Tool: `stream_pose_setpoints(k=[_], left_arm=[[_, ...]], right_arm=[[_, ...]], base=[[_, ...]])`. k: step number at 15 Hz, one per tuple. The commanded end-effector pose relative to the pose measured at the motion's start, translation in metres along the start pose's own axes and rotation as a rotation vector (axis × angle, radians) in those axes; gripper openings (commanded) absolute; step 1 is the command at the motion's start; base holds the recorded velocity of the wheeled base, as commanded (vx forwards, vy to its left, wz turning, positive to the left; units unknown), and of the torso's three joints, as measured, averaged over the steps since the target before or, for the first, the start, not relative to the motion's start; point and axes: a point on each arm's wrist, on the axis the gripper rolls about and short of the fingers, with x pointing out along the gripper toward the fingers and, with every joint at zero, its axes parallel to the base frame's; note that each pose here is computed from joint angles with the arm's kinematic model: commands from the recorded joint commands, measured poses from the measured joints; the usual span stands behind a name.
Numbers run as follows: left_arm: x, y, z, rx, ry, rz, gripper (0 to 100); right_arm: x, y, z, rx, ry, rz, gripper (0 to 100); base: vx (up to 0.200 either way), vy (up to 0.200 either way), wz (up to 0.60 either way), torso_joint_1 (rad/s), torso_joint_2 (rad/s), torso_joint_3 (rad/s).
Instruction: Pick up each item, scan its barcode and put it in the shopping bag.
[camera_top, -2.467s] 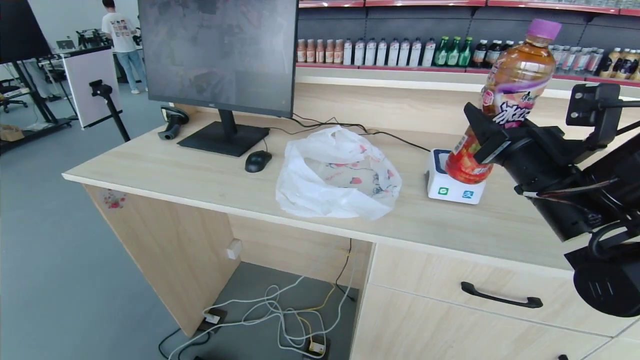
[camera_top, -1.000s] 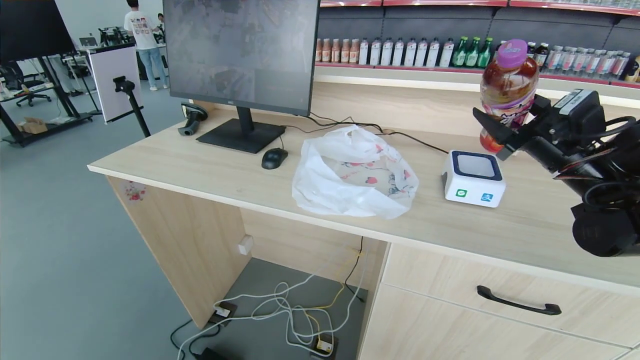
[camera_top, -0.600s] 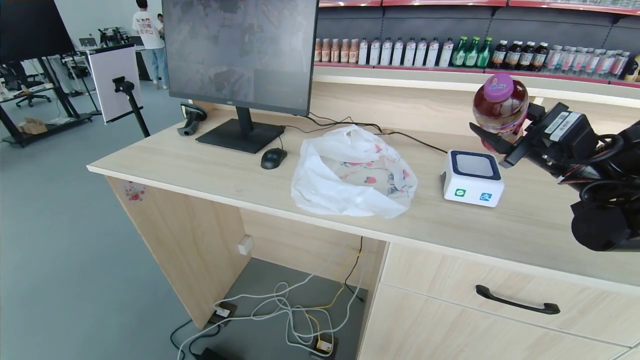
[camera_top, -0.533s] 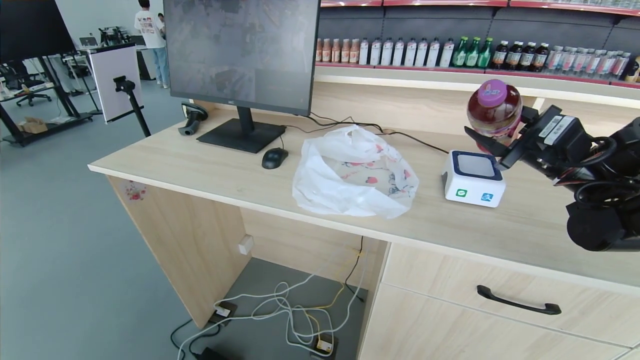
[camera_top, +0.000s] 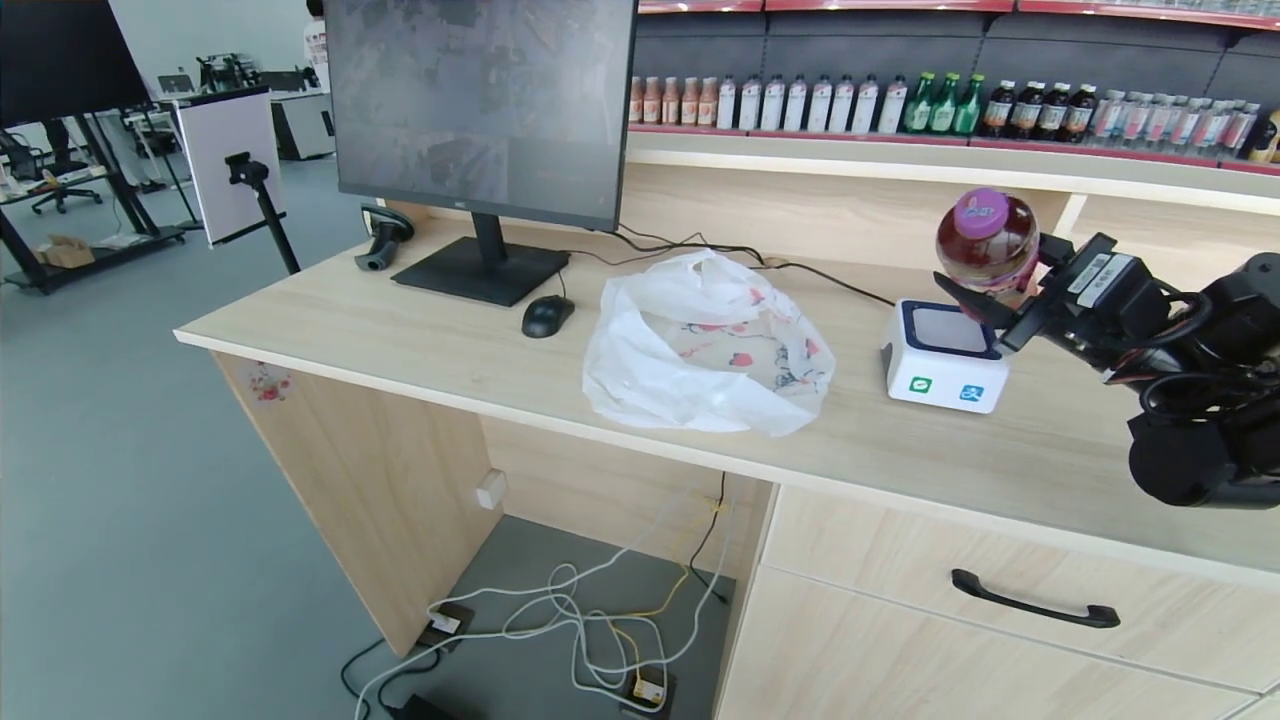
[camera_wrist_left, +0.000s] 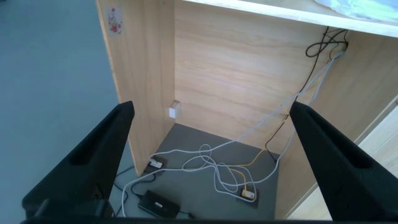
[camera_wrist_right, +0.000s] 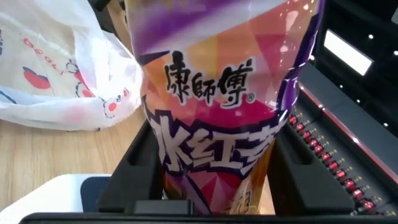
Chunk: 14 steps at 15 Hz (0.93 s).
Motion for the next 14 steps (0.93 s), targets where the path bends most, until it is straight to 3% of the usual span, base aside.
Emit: stream_pose_setpoints(k=[1,14], left_arm=[[0.0,0.0,0.0,-0.001,-0.001,0.0,100],[0.0,0.0,-0.0001,-0.003,0.001,0.0,100]], right_arm=[[0.0004,0.0015,-0.0006,0.001,-0.001,0.003,0],[0.0001,0.0008,0.0038,-0.005,0.018,-0.024,0]], base=[[0.0,0.0,0.0,0.0,0.0,0.0],[0.0,0.0,0.0,0.0,0.0,0.0]])
